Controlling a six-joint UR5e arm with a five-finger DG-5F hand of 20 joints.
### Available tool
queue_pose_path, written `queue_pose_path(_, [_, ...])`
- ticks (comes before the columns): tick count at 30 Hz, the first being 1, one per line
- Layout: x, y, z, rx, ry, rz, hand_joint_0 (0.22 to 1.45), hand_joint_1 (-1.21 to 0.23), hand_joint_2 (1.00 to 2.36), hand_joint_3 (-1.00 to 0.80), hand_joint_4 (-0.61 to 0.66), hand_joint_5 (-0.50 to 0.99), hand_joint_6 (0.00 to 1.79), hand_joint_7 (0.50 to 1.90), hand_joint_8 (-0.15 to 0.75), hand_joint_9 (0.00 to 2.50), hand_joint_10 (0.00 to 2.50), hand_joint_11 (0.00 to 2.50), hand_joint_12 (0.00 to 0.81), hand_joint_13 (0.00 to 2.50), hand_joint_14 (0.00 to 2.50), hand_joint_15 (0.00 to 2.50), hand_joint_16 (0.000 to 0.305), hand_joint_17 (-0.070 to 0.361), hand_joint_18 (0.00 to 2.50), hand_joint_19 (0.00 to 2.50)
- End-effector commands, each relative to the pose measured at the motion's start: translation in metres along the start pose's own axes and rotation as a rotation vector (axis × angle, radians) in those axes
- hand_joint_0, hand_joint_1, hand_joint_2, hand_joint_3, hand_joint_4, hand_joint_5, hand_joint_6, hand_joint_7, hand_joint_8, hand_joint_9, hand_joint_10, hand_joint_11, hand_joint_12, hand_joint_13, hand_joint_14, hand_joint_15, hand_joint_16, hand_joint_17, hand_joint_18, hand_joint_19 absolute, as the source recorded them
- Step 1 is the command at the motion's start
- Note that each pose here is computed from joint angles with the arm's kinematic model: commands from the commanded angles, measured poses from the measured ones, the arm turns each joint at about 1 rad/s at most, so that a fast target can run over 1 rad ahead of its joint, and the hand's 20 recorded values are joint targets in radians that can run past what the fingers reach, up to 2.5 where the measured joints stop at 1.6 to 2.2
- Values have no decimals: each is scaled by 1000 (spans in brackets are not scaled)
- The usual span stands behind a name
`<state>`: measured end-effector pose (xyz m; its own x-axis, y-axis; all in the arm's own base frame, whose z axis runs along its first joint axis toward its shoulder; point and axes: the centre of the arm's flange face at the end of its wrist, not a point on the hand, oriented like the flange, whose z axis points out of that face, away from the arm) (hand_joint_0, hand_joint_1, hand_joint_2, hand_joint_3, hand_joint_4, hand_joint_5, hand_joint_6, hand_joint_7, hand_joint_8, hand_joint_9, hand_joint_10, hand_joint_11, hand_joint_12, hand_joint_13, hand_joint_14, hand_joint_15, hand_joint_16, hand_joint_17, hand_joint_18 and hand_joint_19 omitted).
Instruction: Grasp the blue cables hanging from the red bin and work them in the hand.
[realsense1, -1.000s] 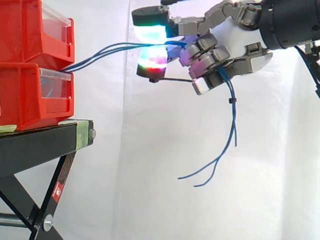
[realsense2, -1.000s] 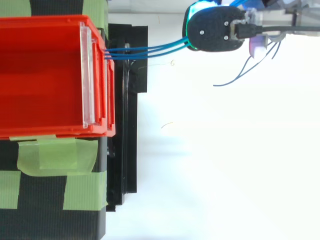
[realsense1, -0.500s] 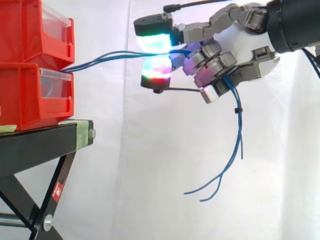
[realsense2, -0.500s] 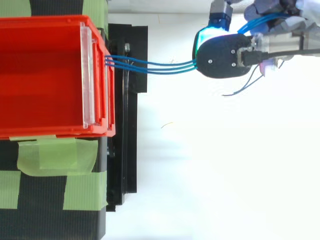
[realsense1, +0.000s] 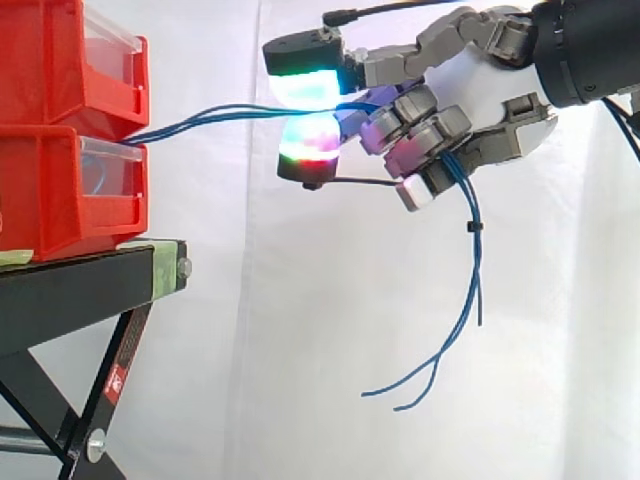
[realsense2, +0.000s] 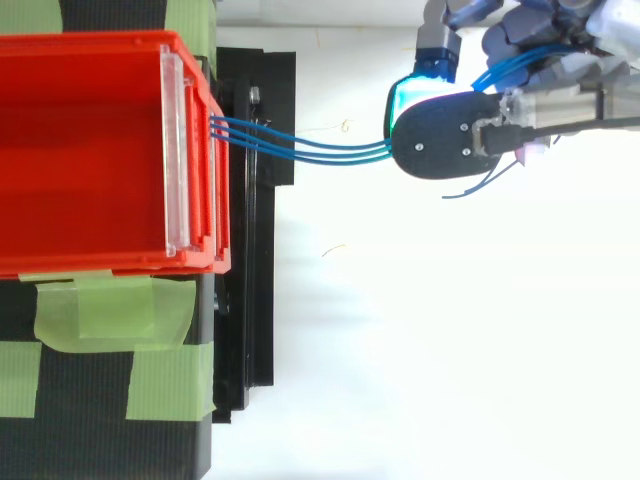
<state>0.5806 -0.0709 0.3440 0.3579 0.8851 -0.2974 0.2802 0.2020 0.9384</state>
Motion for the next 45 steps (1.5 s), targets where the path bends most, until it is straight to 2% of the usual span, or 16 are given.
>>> queue_pose_path(1, [0, 0, 0, -1, 1, -2, 901, -675, 1022, -261, 222, 61, 1112, 1118, 355, 708, 2500, 2434, 531, 1078, 2500, 1661, 57, 127, 1267, 730])
queue_pose_path(3, [1, 0, 0, -5, 4, -5, 902, -683, 1021, -234, 231, 43, 1160, 1098, 363, 698, 2500, 2440, 535, 1081, 2500, 1675, 58, 130, 1269, 709])
queue_pose_path(9, [1, 1, 1, -14, 4, 0, 921, -737, 1020, 45, 264, -40, 1318, 1008, 388, 664, 2500, 2490, 538, 1085, 2500, 1701, 63, 142, 1296, 627])
queue_pose_path(14, [2, 2, 2, -16, 5, 2, 889, -741, 1020, -161, 243, -70, 1326, 1024, 387, 622, 2500, 2500, 535, 1042, 2500, 1711, 60, 134, 1223, 690])
queue_pose_path(17, [2, 2, 2, -18, 6, 2, 885, -694, 1014, -8, 252, -63, 1326, 1001, 398, 616, 2500, 2500, 536, 1061, 2500, 1667, 66, 148, 1244, 581])
queue_pose_path(19, [2, 2, 2, -18, 6, 2, 860, -643, 1008, -65, 279, -10, 1221, 1015, 410, 616, 2500, 2498, 550, 1068, 2500, 1654, 73, 164, 1282, 484])
queue_pose_path(20, [1, 2, 2, -17, 5, 3, 853, -632, 1006, -91, 303, 30, 1077, 1068, 409, 613, 2500, 2500, 551, 1065, 2500, 1632, 75, 170, 1286, 452])
queue_pose_path(22, [1, 2, 2, -17, 5, 3, 847, -604, 1004, -138, 334, 61, 934, 1115, 425, 615, 2500, 2500, 553, 1061, 2500, 1631, 77, 174, 1287, 423])
queue_pose_path(27, [1, 3, 3, -28, 1, 10, 837, -625, 1006, -163, 326, 49, 937, 1103, 431, 610, 2500, 2500, 562, 1061, 2500, 1621, 76, 171, 1277, 411])
queue_pose_path(31, [1, 4, 4, -35, 1, 12, 830, -655, 1008, -266, 307, 37, 951, 1104, 427, 596, 2500, 2500, 558, 1046, 2500, 1626, 73, 165, 1241, 459])
queue_pose_path(35, [0, 3, 4, -35, 0, 12, 796, -681, 1013, -521, 267, 13, 934, 1144, 414, 561, 2500, 2500, 548, 975, 2500, 1694, 61, 137, 1117, 653])
queue_pose_path(42, [0, 3, 4, -35, 0, 12, 791, -691, 1014, -551, 250, 1, 963, 1138, 404, 547, 2500, 2500, 532, 953, 2500, 1692, 57, 128, 1092, 731])
queue_pose_path(45, [0, 3, 5, -34, -1, 13, 801, -706, 1015, -509, 249, -2, 972, 1133, 401, 544, 2500, 2500, 541, 955, 2500, 1723, 57, 129, 1097, 732])
